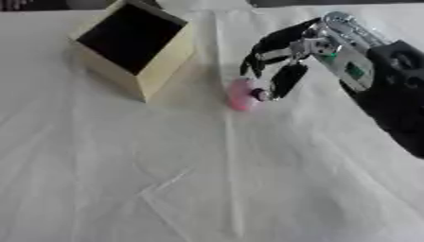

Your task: Pick up objects on the table and place them in the box.

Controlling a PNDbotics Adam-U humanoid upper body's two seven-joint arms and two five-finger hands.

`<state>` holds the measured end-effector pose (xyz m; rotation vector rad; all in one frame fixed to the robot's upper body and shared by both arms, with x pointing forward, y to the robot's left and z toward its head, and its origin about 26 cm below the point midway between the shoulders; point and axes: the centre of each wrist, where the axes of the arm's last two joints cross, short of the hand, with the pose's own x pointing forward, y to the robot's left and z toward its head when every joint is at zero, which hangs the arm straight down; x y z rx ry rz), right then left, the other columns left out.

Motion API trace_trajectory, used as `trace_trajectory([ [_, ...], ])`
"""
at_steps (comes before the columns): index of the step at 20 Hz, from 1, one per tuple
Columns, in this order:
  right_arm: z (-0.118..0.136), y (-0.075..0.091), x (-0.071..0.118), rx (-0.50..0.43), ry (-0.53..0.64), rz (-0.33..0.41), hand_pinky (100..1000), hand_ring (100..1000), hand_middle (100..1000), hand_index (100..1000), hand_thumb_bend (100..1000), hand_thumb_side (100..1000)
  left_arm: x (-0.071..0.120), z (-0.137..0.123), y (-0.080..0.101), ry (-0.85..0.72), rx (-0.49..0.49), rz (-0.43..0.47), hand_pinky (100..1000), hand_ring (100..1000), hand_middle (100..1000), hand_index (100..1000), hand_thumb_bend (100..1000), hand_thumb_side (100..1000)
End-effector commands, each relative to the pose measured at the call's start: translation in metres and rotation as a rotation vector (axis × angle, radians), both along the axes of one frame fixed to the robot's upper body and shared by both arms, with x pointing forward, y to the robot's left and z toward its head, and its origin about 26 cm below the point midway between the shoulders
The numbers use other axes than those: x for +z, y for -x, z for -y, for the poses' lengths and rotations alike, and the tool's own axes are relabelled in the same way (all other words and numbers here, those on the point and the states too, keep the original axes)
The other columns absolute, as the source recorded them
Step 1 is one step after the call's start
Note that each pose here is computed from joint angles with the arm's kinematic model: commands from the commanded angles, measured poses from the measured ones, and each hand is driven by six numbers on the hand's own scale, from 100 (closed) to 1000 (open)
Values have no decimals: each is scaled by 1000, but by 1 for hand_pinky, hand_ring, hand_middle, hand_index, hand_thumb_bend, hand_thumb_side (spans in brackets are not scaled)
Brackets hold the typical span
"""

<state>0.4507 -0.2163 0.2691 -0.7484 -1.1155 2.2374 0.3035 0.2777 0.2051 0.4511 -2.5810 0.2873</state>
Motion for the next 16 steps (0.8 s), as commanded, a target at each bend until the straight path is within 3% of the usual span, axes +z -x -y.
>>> trace_trajectory([
  [1,-2,2,8,8,-2,49,823,770,597,869,165,547,7,1,3,-18,-11,24,715,698,768,860,100,781],
  [6,-6,1,-2,11,-22,66,803,738,556,838,153,556,7,2,3,-20,-18,19,715,697,767,860,100,789],
  [10,-9,1,-8,29,-55,59,766,690,504,774,124,500,6,2,3,-22,-22,14,715,696,765,859,100,793],
  [16,-12,5,-9,35,-111,37,735,632,455,719,100,273,7,2,3,-28,-24,12,715,695,765,859,100,791],
])
